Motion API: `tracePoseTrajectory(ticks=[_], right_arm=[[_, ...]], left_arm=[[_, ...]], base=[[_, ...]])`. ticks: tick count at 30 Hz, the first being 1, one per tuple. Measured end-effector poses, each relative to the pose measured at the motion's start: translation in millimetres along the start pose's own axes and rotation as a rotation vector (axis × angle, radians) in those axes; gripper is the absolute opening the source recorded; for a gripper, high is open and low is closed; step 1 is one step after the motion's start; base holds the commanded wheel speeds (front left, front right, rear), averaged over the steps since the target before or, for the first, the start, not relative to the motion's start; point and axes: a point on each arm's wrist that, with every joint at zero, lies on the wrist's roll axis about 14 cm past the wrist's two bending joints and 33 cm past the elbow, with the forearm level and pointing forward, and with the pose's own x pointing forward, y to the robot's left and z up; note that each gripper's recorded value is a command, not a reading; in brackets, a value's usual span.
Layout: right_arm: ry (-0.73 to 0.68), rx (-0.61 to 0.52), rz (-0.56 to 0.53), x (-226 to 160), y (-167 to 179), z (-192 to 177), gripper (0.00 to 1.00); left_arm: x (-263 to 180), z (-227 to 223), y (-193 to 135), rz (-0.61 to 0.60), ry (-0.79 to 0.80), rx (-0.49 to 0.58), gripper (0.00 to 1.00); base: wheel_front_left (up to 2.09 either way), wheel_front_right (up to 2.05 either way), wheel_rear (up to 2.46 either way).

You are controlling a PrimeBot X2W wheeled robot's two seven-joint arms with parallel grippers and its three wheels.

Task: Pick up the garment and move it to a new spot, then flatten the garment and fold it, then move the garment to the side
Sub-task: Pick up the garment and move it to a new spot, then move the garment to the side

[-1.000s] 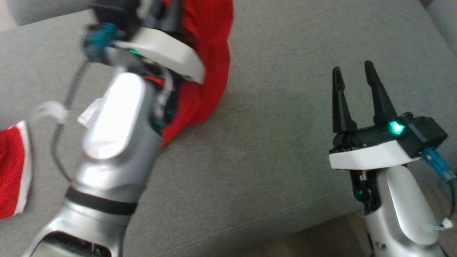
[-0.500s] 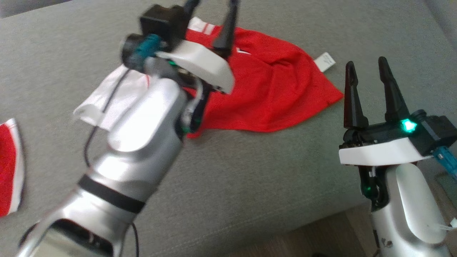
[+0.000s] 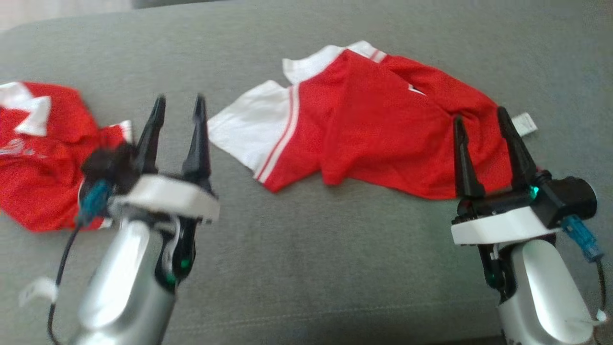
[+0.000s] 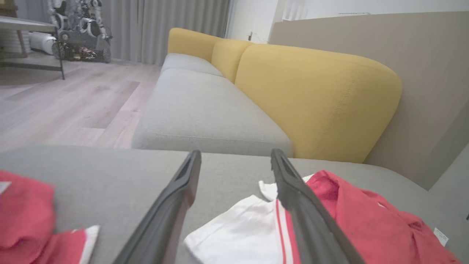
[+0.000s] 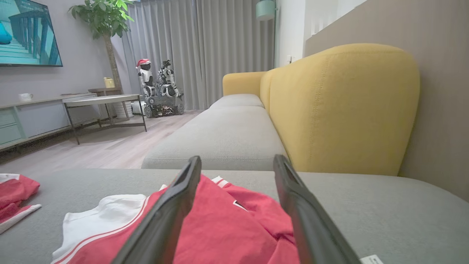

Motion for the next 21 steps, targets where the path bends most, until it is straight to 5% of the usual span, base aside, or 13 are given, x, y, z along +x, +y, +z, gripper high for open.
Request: tracePoseTrajectory(ticks=[9,21], right_arm=[[0.024,0.010,0.075,-2,29,-7,1.00],[0.240,-0.028,0.293,-7,97,-58,1.00]], left_arm=[[-67,-2,33,0.154,-0.007,-0.066,1.00],[-71,4,47,0.177,-0.034,-0.064,1.00]], base=[[0.00,0.00,0.00],[0.00,0.00,0.00]])
